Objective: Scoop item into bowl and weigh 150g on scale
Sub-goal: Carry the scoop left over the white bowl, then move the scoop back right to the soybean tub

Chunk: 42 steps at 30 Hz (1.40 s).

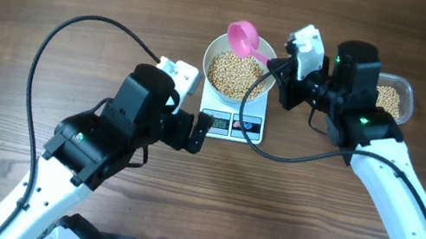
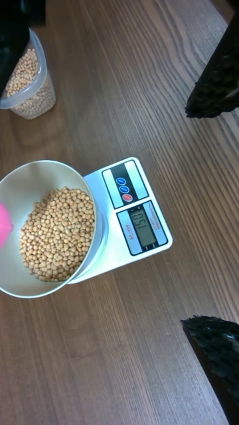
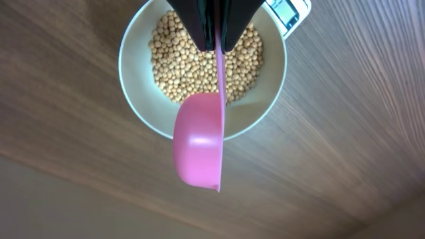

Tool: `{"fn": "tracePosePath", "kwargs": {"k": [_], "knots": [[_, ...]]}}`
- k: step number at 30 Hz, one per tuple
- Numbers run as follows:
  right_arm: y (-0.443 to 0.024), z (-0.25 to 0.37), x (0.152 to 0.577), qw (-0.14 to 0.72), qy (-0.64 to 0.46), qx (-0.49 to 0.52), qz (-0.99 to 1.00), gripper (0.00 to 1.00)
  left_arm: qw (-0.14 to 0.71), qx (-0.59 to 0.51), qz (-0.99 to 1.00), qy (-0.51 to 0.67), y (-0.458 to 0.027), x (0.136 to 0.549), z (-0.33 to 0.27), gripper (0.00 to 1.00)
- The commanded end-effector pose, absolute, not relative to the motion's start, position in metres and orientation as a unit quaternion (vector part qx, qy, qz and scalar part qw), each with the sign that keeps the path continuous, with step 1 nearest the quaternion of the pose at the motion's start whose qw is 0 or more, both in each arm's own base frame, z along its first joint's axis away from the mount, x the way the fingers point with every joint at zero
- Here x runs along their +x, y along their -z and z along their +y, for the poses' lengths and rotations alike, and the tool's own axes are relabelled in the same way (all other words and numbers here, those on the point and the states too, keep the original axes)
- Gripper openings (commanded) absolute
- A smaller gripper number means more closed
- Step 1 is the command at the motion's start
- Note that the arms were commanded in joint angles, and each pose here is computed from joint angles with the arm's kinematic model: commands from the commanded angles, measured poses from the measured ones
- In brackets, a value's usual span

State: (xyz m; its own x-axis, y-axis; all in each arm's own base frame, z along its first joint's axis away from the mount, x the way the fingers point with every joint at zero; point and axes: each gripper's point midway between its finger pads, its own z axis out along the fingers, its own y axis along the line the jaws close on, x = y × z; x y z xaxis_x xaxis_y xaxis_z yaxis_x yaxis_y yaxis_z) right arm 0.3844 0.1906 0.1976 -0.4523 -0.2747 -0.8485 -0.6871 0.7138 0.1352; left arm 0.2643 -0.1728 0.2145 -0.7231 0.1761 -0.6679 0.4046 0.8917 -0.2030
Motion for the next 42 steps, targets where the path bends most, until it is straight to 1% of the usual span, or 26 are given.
{"fn": "tracePosePath", "kwargs": {"k": [1, 4, 8, 14, 17, 21, 24, 27, 30, 32, 33, 35, 37, 39, 42], "knots": [[-0.183, 0.191, 0.388, 0.421, -0.227, -0.300, 0.826, 0.04, 0.336, 0.155, 0.912, 0.175, -0.216, 0.265, -0.174, 1.00], [-0.170, 0.191, 0.387, 0.408, -0.217, -0.321, 0.826, 0.04, 0.336, 0.155, 0.912, 0.175, -0.216, 0.265, -0.174, 1.00], [-0.157, 0.191, 0.388, 0.394, -0.218, -0.322, 0.833, 0.04, 0.336, 0.155, 0.912, 0.175, -0.216, 0.265, -0.174, 1.00], [-0.158, 0.192, 0.391, 0.400, -0.218, -0.320, 0.830, 0.04, 0.336, 0.155, 0.912, 0.175, -0.216, 0.265, -0.174, 1.00], [-0.171, 0.195, 0.401, 0.420, -0.236, -0.284, 0.829, 0.04, 0.336, 0.155, 0.912, 0.175, -0.216, 0.265, -0.174, 1.00], [-0.203, 0.192, 0.418, 0.469, -0.254, -0.226, 0.815, 0.04, 0.336, 0.155, 0.912, 0.175, -0.216, 0.265, -0.174, 1.00], [-0.226, 0.166, 0.431, 0.503, -0.235, -0.162, 0.816, 0.04, 0.336, 0.155, 0.912, 0.175, -0.216, 0.265, -0.174, 1.00], [-0.255, 0.116, 0.439, 0.542, -0.203, -0.091, 0.811, 0.04, 0.336, 0.155, 0.912, 0.175, -0.216, 0.265, -0.174, 1.00], [-0.278, 0.058, 0.438, 0.564, -0.188, -0.012, 0.804, 0.04, 0.336, 0.155, 0.912, 0.175, -0.216, 0.265, -0.174, 1.00], [-0.274, 0.019, 0.428, 0.545, -0.182, 0.057, 0.816, 0.04, 0.336, 0.155, 0.912, 0.175, -0.216, 0.265, -0.174, 1.00], [-0.263, 0.003, 0.421, 0.520, -0.183, 0.099, 0.828, 0.04, 0.336, 0.155, 0.912, 0.175, -0.216, 0.265, -0.174, 1.00], [-0.238, -0.016, 0.405, 0.466, -0.187, 0.166, 0.849, 0.04, 0.336, 0.154, 0.912, 0.175, -0.216, 0.265, -0.174, 1.00], [-0.214, -0.026, 0.387, 0.411, -0.185, 0.209, 0.868, 0.04, 0.336, 0.154, 0.912, 0.175, -0.216, 0.265, -0.174, 1.00], [-0.199, -0.027, 0.374, 0.375, -0.182, 0.224, 0.881, 0.04, 0.336, 0.154, 0.912, 0.175, -0.216, 0.265, -0.174, 1.00], [-0.195, -0.027, 0.371, 0.365, -0.179, 0.228, 0.885, 0.04, 0.336, 0.155, 0.912, 0.175, -0.216, 0.265, -0.174, 1.00]]}}
